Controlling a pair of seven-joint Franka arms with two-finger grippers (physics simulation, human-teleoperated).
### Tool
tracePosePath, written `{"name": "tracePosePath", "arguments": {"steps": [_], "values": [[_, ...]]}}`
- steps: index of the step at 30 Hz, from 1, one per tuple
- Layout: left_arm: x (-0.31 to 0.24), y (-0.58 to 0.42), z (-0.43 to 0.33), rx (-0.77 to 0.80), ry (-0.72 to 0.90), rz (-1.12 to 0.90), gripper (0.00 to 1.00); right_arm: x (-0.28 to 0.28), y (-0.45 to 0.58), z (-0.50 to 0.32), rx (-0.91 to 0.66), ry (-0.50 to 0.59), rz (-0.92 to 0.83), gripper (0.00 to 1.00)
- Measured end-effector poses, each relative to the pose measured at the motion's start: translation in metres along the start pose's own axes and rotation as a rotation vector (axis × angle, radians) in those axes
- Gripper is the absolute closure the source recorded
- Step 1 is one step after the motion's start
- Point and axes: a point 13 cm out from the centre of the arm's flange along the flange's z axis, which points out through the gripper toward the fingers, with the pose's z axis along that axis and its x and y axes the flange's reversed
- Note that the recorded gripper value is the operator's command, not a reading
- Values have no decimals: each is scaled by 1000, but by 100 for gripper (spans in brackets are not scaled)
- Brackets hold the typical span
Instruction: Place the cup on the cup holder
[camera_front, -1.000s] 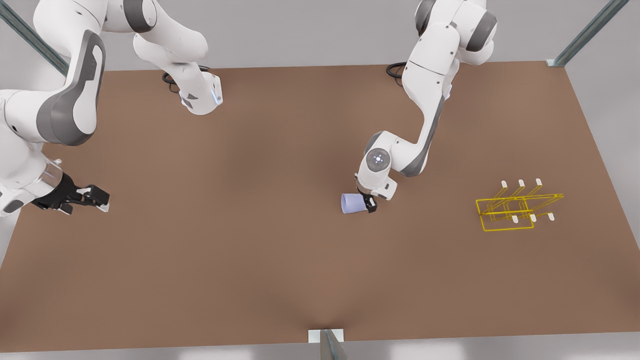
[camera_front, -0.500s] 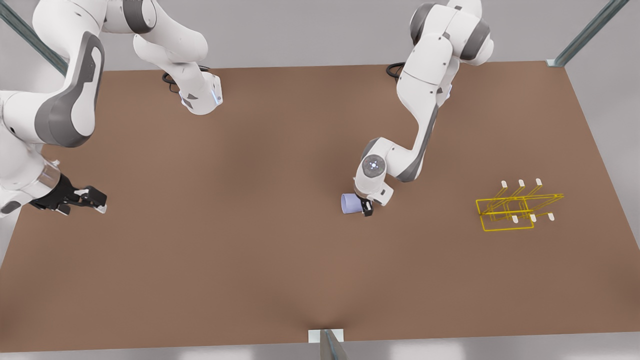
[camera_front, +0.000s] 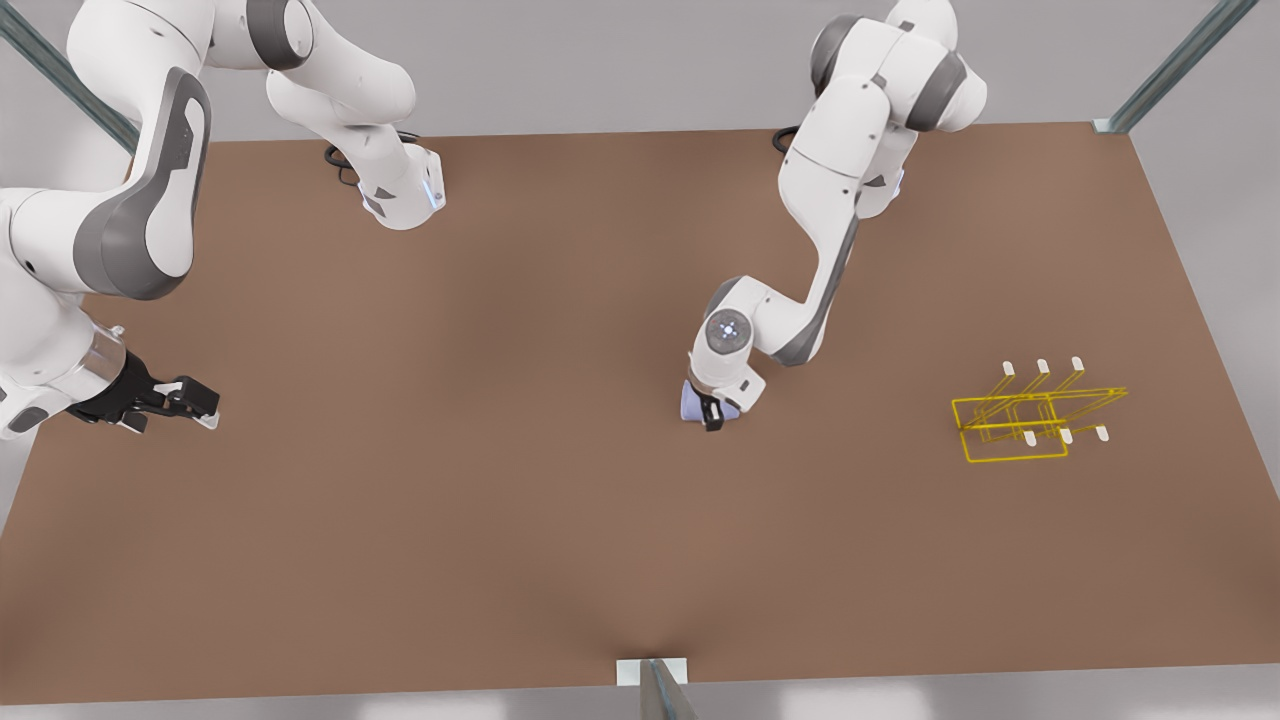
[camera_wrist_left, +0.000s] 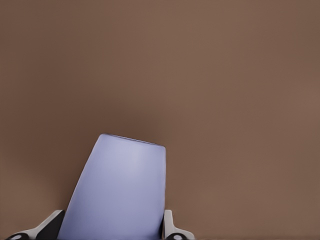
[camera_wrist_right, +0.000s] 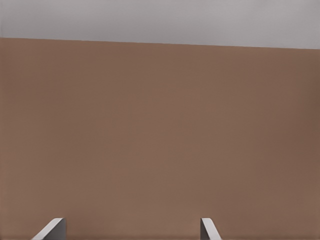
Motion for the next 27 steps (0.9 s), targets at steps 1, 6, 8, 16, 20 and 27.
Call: {"name": "tracePosePath", "arguments": {"steps": [1, 6, 8, 16, 20, 27], "values": [[0, 0, 2, -1, -1, 1, 13, 0, 0, 0, 0, 0, 0, 0], [-1, 0, 8, -1, 1, 9, 21, 0, 0, -1, 0, 0, 1, 0], [-1, 0, 10, 0, 2, 12, 24, 0, 3, -2, 5, -2, -6, 0], [5, -11, -19, 25, 15, 34, 25, 0, 2, -1, 0, -1, -2, 0], [-4, -28, -81, 52, -55, 101, 25, -1, 3, 0, 1, -1, -3, 0], [-64, -35, -184, 40, -417, 214, 25, 0, 0, 0, 3, 0, 1, 0]]}}
